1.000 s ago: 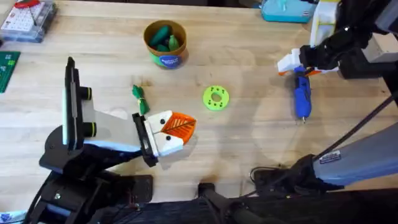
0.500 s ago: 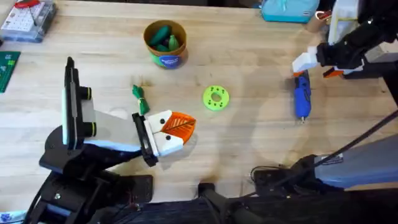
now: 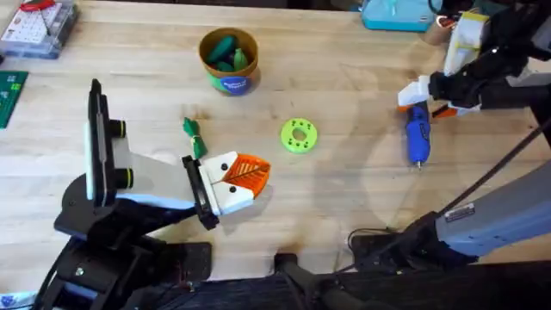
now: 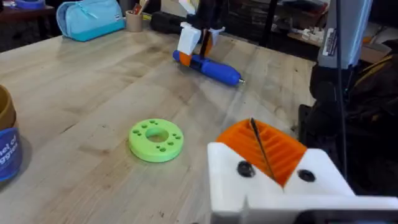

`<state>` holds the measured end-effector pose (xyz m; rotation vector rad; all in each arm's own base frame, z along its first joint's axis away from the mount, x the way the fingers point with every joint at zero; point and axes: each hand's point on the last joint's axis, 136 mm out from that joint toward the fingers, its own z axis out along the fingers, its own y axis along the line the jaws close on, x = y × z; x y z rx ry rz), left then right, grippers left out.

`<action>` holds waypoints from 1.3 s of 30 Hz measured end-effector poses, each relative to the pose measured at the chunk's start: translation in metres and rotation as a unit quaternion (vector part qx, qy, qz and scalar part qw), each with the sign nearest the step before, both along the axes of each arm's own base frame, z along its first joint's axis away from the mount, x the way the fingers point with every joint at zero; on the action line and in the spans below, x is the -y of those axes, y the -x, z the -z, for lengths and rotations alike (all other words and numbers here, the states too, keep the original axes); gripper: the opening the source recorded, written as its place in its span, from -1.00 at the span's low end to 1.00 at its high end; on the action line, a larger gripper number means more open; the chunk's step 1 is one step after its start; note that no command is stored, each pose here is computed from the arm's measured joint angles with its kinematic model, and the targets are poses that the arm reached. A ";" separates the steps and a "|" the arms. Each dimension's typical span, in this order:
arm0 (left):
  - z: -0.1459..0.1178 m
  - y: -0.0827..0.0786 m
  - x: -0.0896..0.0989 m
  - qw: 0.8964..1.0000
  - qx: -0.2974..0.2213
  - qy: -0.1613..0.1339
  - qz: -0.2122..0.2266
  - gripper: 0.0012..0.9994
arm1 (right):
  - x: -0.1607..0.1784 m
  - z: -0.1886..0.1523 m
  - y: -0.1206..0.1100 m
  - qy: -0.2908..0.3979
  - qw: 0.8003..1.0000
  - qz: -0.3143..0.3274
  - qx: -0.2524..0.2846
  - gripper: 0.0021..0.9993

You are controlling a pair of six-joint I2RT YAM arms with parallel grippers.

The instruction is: Pick up the gripper from the table and insert it into the empty holder that is missing its gripper. Then pick up a screw, insert it into the mounting hole, and use the screwdriver to tighten it. Finally, clean up the table by picking up the vegetable and placing it into the bucket.

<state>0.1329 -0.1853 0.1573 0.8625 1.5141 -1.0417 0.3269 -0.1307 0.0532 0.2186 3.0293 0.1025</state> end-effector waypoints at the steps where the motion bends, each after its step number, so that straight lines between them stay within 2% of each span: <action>1: 0.000 0.000 0.000 1.000 0.000 0.000 -0.001 -0.97 | -0.002 0.004 0.000 -0.004 1.000 -0.003 -0.004 0.96; 4: 0.000 0.000 0.000 1.000 0.000 0.000 -0.001 -0.97 | -0.004 0.015 0.001 -0.010 1.000 -0.006 -0.019 0.94; 6: 0.000 0.000 0.000 1.000 0.000 0.000 -0.001 -0.97 | -0.004 0.016 0.001 -0.009 1.000 -0.006 -0.020 0.85; 7: 0.000 0.000 0.000 1.000 0.000 0.000 -0.001 -0.97 | -0.003 0.016 0.001 -0.007 1.000 -0.006 -0.020 0.74; 11: 0.000 -0.001 0.000 1.000 0.000 0.000 -0.003 -0.97 | 0.001 0.017 0.001 -0.001 1.000 -0.007 -0.019 0.13; 15: 0.000 -0.001 0.000 1.000 0.000 0.000 -0.003 -0.97 | 0.003 0.019 -0.002 0.001 1.000 -0.006 -0.016 -0.79; 16: 0.000 -0.001 0.000 1.000 0.000 0.000 -0.003 -0.97 | 0.003 0.019 -0.002 0.000 1.000 -0.005 -0.015 -0.92; 24: 0.000 -0.001 0.000 1.000 0.000 0.000 -0.003 -0.97 | -0.003 0.017 0.001 -0.015 1.000 -0.007 -0.021 -0.95; 28: 0.000 -0.001 0.000 1.000 0.000 0.000 -0.003 -0.97 | -0.004 0.006 -0.008 -0.022 1.000 -0.007 0.001 -0.95; 34: 0.000 -0.001 0.000 1.000 0.000 0.000 -0.003 -0.97 | -0.009 -0.048 -0.029 -0.025 0.996 -0.005 0.086 -0.95; 39: 0.000 -0.001 0.000 1.000 0.000 0.000 -0.003 -0.97 | -0.017 -0.087 -0.026 -0.024 0.991 -0.004 0.129 -0.95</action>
